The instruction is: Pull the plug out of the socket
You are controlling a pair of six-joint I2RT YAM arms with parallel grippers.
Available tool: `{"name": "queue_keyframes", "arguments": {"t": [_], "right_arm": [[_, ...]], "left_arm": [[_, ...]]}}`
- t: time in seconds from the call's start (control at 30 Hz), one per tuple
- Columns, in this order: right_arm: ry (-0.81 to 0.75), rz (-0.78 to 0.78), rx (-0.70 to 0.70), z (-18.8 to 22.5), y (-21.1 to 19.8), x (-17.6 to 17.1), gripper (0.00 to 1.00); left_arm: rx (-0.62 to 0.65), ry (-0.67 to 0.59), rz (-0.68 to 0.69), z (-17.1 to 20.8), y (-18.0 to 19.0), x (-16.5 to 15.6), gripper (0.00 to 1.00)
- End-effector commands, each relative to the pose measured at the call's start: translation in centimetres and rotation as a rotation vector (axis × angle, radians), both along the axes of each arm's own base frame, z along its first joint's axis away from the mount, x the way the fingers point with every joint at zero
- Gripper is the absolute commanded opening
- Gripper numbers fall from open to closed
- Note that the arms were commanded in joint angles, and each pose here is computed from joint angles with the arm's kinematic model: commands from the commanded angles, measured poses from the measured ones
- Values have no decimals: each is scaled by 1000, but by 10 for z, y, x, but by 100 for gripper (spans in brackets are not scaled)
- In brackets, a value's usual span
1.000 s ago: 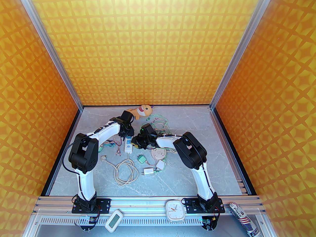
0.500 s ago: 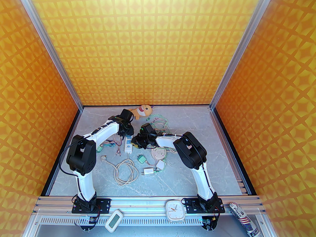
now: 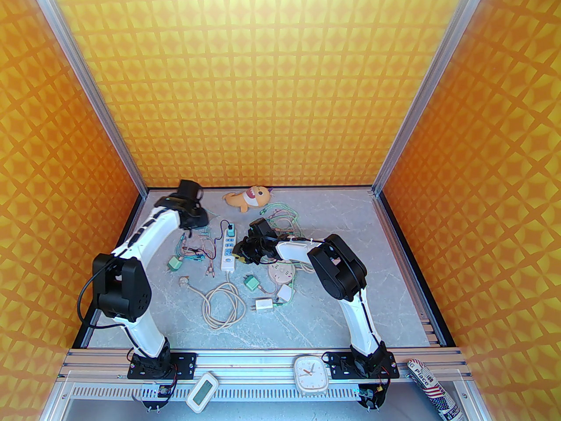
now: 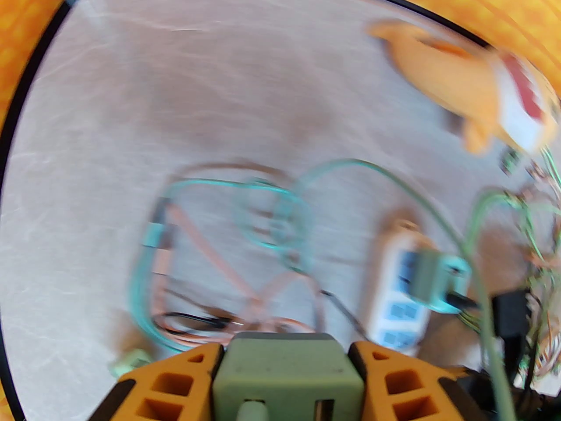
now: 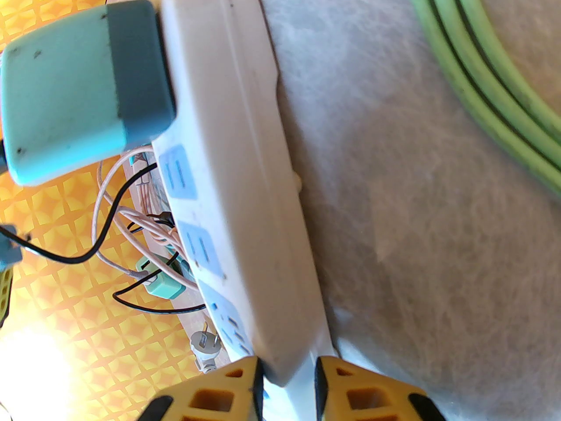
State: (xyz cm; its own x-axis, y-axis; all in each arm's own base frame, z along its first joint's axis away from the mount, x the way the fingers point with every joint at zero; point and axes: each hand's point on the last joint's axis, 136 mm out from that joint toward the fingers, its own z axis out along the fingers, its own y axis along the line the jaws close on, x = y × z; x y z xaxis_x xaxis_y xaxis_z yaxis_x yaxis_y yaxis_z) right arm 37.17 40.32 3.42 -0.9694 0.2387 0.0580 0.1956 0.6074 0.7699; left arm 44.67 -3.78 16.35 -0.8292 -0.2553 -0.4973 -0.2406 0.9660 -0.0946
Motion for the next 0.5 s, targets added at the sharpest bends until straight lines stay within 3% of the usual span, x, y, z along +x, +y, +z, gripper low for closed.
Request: {"name": "queue_keyframes", "arguments": {"t": [0.0,0.23,0.47], "right_arm": [[171,-25,-230,-69,-39,-34,26],[163,-24,-228,-66,-38,-33,26],[157,-22,-230,-64,-39,-33,26]], "left_arm": [[42,5,40,2,35,-8,28],[45,41,199,-26,108,-15,29],[77,130,299,-65,158,-25,30]]}}
